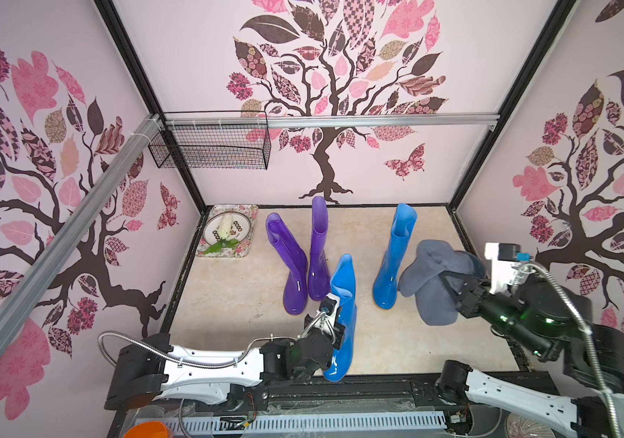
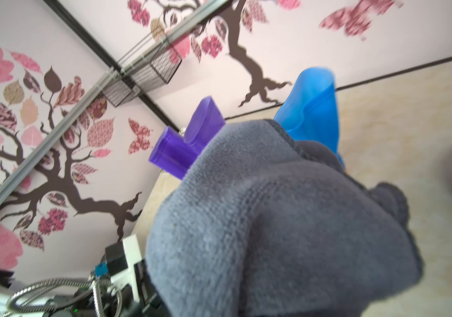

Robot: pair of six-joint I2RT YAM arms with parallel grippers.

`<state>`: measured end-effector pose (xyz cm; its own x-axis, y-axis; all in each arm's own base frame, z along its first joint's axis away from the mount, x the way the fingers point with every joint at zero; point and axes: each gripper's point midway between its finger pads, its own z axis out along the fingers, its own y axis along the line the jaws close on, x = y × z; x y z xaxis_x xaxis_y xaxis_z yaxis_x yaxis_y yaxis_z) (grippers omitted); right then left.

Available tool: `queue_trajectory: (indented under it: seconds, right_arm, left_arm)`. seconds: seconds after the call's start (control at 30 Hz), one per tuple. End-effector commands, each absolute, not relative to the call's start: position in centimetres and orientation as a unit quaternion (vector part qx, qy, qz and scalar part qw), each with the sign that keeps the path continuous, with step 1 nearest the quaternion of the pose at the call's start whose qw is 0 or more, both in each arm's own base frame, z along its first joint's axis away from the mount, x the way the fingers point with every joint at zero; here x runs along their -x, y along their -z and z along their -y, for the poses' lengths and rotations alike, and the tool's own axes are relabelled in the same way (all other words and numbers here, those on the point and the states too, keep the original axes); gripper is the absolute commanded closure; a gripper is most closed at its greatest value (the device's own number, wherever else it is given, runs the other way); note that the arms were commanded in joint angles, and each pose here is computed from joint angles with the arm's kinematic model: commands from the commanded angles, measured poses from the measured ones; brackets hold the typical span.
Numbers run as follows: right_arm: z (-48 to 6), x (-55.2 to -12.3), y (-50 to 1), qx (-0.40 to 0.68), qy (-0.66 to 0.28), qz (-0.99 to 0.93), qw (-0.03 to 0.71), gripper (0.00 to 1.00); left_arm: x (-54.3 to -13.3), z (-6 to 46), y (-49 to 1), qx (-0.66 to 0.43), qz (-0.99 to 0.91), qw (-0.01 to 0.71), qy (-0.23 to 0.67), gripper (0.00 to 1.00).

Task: Wipe the rubber boots with a cloth
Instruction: Wipe the dirt off the rubber boot, then pick up the rubber boot from the center of the board.

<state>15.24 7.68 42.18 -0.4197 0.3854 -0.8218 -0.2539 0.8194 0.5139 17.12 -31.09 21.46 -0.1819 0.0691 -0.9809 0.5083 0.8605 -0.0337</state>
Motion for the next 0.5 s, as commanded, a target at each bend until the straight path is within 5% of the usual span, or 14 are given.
queue_trajectory:
  seconds: [0.0, 0.47]
  right_arm:
    - [-2.8, -15.5, -43.2, -0.064, -0.186, -0.794, 0.575, 1.0]
    - [3.2, -13.9, -51.1, -0.125, -0.168, -0.735, 0.644, 1.0]
  left_arm:
    - [-16.7, 33.6, -27.6, -0.17, -0.716, 0.637, 0.23, 1.0]
    - [-15.9, 41.2, -32.1, -0.215, -0.691, 0.634, 0.272, 1.0]
